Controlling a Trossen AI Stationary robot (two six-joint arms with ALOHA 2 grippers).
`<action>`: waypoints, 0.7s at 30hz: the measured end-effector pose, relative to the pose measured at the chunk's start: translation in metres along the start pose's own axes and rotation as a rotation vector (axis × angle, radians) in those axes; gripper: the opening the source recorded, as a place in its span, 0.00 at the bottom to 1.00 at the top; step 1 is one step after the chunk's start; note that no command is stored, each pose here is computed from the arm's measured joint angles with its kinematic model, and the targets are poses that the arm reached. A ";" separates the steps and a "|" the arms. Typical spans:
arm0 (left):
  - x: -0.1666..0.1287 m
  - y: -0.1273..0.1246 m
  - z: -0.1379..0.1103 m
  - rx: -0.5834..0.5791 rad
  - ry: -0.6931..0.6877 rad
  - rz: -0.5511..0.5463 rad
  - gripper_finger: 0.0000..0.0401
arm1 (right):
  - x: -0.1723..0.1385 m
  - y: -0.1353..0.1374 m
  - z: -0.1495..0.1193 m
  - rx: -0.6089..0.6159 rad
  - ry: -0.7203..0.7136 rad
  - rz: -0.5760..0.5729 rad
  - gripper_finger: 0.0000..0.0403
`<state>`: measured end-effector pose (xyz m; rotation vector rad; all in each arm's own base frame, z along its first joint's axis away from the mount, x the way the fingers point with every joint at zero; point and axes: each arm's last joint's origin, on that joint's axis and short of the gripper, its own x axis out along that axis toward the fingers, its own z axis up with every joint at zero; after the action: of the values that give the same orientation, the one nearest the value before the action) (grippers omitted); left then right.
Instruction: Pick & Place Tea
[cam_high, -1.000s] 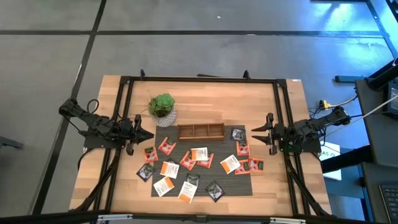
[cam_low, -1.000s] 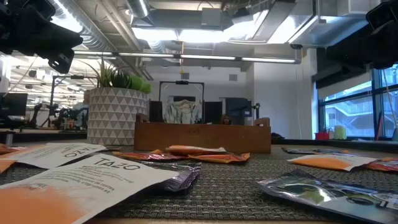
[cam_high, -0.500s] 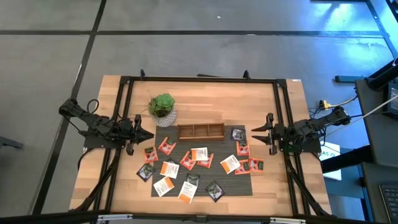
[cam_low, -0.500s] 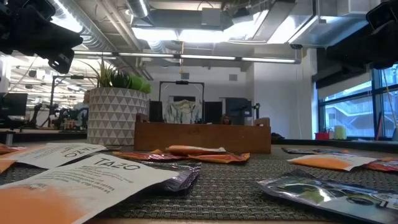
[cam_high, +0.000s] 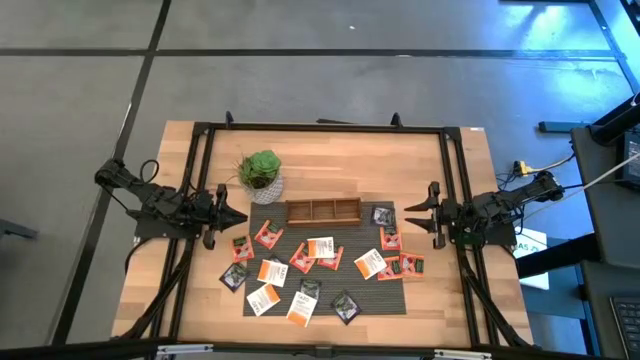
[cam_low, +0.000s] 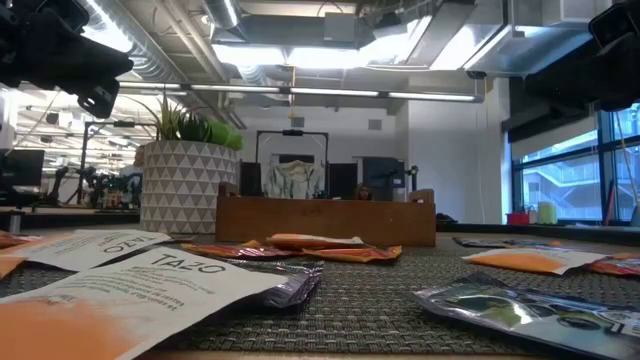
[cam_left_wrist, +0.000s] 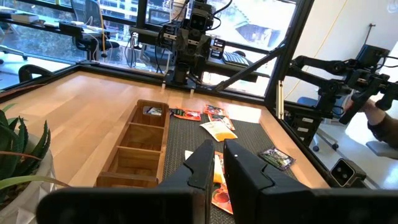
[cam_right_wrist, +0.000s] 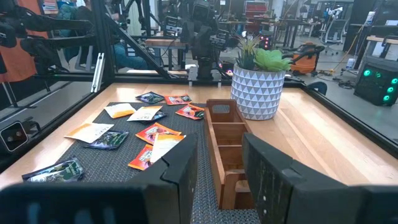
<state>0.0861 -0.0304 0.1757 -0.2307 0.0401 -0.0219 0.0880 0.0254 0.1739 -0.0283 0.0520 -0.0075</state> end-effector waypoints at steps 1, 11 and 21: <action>0.000 0.000 0.000 0.000 0.000 0.000 0.08 | 0.000 0.000 0.000 0.001 0.000 0.000 0.32; 0.000 0.000 0.000 0.000 0.000 0.000 0.08 | 0.000 -0.003 0.013 0.165 -0.130 -0.072 0.32; 0.000 0.000 0.000 -0.001 -0.002 -0.001 0.08 | 0.017 0.002 0.029 0.038 -0.158 -0.122 0.34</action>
<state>0.0861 -0.0304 0.1760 -0.2319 0.0378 -0.0224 0.1064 0.0279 0.2021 0.0060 -0.1082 -0.1281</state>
